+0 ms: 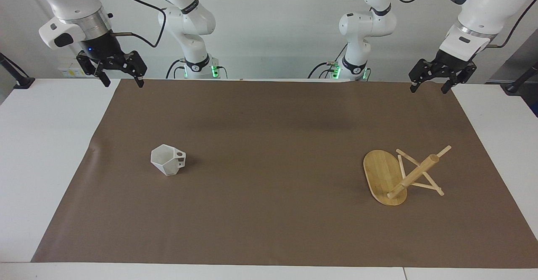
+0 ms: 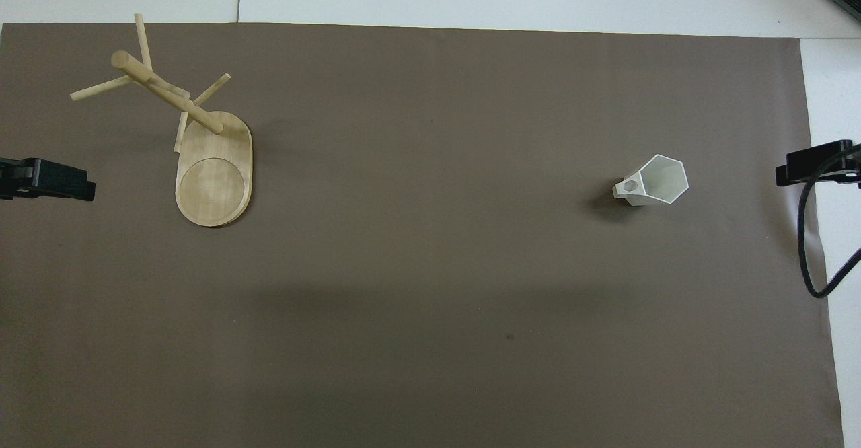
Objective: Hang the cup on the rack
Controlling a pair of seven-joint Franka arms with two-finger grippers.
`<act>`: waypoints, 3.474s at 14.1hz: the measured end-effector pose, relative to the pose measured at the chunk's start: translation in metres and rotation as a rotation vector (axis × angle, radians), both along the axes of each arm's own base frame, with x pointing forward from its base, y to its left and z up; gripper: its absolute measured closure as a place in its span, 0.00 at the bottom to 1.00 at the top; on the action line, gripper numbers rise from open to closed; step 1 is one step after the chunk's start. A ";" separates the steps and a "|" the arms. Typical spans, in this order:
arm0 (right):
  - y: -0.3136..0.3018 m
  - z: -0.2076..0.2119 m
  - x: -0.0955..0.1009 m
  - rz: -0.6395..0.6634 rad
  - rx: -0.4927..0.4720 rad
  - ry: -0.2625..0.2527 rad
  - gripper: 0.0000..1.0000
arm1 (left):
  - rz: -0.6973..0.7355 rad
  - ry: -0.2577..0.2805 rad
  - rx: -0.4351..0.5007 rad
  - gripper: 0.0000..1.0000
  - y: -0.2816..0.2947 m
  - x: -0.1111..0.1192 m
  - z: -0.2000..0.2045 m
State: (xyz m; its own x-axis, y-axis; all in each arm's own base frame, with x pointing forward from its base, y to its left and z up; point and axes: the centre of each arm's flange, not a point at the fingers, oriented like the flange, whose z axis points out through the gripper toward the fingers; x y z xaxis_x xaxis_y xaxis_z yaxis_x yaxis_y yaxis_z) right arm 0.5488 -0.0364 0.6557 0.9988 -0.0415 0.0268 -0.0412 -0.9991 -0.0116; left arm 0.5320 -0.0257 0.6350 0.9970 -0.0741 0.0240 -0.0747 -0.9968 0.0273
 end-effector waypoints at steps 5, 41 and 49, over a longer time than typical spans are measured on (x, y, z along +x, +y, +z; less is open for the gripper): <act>0.000 0.000 0.000 0.000 0.000 0.000 0.00 | 0.000 0.000 0.000 0.00 0.000 0.000 0.000; 0.001 -0.143 -0.003 -0.006 -0.020 -0.154 0.00 | 0.000 0.001 0.000 0.00 0.000 0.000 0.000; -0.004 -0.220 0.028 0.054 -0.016 -0.160 0.00 | 0.000 0.001 0.000 0.00 0.000 0.000 0.000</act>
State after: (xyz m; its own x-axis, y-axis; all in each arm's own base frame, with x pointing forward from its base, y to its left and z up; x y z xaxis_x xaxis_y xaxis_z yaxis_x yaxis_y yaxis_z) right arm 0.5772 -0.0401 0.4354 0.9825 0.0140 0.1857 0.0139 -0.9999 0.0020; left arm 0.5320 -0.0256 0.6346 0.9970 -0.0739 0.0232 -0.0745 -0.9968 0.0273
